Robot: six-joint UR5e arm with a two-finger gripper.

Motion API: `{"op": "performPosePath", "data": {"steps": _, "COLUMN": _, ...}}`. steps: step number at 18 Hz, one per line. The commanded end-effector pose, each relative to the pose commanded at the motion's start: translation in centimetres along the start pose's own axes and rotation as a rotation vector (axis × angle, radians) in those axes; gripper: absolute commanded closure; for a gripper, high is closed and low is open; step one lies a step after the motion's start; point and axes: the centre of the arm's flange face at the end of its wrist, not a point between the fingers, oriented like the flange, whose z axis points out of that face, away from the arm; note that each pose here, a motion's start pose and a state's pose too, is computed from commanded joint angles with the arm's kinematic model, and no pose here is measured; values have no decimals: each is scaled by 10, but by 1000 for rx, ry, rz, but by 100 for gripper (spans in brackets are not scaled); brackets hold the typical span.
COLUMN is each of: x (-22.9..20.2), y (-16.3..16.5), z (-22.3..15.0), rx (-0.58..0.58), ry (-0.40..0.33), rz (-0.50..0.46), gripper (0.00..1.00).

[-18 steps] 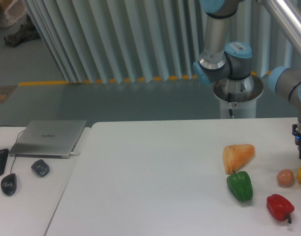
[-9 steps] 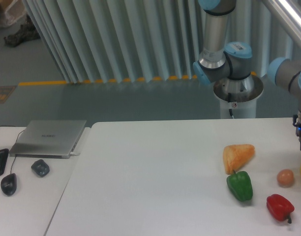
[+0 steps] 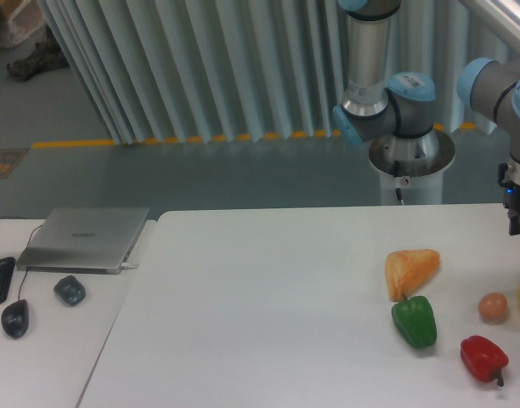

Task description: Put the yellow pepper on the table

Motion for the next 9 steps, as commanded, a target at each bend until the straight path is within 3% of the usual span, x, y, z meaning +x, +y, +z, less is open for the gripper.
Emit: {"op": "performPosePath", "data": {"steps": 9, "x": -3, "y": -8, "z": 9, "rx": -5, "ry": 0, "rz": 14, "gripper": 0}}
